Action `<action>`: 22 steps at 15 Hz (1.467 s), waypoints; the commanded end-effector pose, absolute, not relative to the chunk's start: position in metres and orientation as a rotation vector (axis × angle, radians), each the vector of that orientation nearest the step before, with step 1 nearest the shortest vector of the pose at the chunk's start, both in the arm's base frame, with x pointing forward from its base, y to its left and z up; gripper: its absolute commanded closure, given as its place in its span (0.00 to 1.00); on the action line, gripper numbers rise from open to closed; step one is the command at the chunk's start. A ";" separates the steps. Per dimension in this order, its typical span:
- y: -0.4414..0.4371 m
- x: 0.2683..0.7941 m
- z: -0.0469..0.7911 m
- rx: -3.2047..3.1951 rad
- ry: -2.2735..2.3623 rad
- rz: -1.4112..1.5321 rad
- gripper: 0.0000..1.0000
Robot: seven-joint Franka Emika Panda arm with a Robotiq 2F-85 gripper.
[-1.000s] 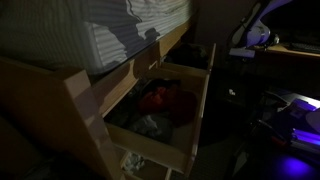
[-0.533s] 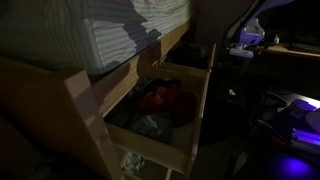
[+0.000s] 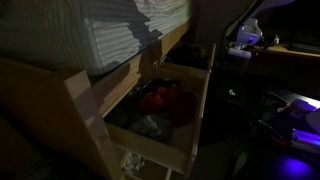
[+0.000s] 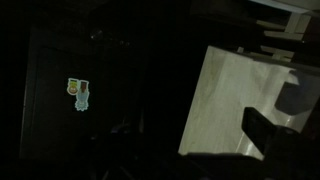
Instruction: Close the topmost drawer on the right
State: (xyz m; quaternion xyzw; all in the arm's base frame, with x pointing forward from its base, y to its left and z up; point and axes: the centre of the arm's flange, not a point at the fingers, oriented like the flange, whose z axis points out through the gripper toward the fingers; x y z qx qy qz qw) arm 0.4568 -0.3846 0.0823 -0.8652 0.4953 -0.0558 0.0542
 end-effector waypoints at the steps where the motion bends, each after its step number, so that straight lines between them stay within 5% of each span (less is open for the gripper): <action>1: -0.335 0.486 0.067 -2.705 1.398 -0.198 0.00; 14: -0.338 0.548 0.021 -2.647 1.642 -0.676 0.00; 22: -0.359 0.536 0.038 -2.462 1.727 -0.636 0.00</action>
